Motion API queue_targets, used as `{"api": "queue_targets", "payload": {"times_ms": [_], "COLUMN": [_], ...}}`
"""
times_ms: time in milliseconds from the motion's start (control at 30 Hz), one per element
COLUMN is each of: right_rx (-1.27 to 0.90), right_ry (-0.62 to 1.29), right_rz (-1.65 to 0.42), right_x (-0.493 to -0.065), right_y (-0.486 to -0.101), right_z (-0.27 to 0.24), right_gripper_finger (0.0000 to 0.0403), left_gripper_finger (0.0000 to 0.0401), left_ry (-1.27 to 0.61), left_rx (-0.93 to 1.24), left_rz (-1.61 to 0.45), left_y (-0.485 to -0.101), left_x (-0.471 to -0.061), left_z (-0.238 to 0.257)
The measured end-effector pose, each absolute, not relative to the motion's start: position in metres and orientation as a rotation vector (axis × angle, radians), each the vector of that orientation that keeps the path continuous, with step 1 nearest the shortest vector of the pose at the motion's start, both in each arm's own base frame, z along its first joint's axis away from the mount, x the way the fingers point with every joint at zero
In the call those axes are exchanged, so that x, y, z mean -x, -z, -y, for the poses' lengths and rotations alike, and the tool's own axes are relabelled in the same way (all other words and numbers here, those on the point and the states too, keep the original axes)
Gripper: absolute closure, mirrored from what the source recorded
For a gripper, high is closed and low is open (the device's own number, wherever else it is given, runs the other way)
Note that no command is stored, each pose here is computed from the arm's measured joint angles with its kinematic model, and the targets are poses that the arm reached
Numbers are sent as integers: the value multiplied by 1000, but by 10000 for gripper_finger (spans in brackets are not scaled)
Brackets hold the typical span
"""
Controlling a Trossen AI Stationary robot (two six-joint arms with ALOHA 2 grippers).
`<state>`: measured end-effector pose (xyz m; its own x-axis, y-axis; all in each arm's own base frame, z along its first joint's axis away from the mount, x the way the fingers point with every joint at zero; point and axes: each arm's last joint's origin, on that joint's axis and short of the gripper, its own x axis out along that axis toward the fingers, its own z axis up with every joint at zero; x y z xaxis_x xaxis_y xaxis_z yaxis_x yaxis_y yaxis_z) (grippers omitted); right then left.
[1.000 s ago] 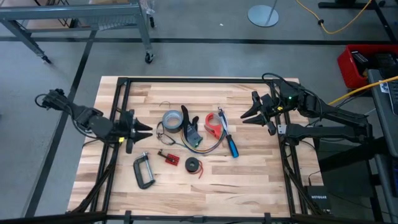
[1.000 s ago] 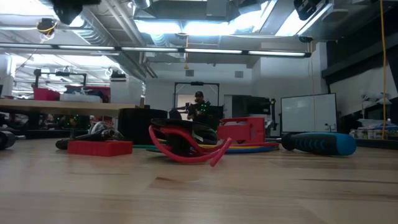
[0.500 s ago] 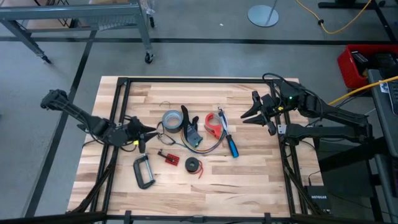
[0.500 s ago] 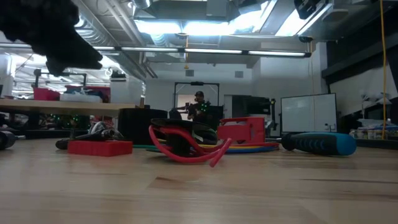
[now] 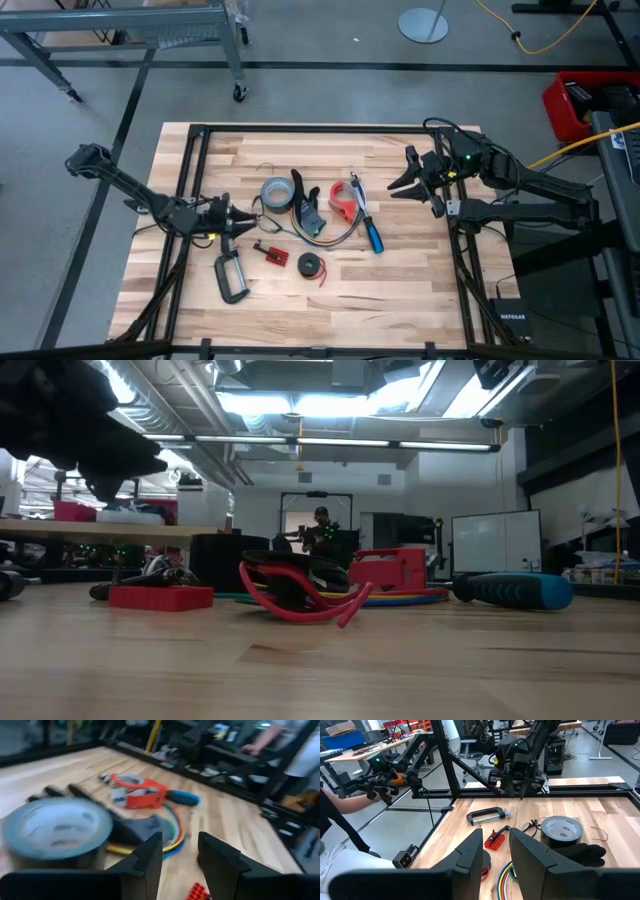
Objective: Coil cords
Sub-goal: Return to Home Position
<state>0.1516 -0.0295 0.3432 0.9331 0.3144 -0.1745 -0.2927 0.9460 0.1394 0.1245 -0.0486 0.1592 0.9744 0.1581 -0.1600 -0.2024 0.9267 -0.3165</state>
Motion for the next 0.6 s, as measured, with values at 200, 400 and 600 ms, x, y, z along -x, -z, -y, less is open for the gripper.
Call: {"api": "queue_targets", "payload": {"times_ms": [200,400,600], "right_rx": [-129,-163,-152], "right_ry": [-308,-284,-282], "right_rz": [-201,-238,-236], "right_x": [-152,-153,-161], "right_y": [-343,-339,-338], "right_z": [30,31,33], "right_gripper_finger": [303,304,303], "left_gripper_finger": [284,284,284], "left_ry": [-85,-77,-122], "left_rx": [194,44,-60], "left_rz": [-44,-22,-8], "left_y": [-160,-163,-165], "left_x": [-123,-123,-125], "left_z": [49,50,44]}}
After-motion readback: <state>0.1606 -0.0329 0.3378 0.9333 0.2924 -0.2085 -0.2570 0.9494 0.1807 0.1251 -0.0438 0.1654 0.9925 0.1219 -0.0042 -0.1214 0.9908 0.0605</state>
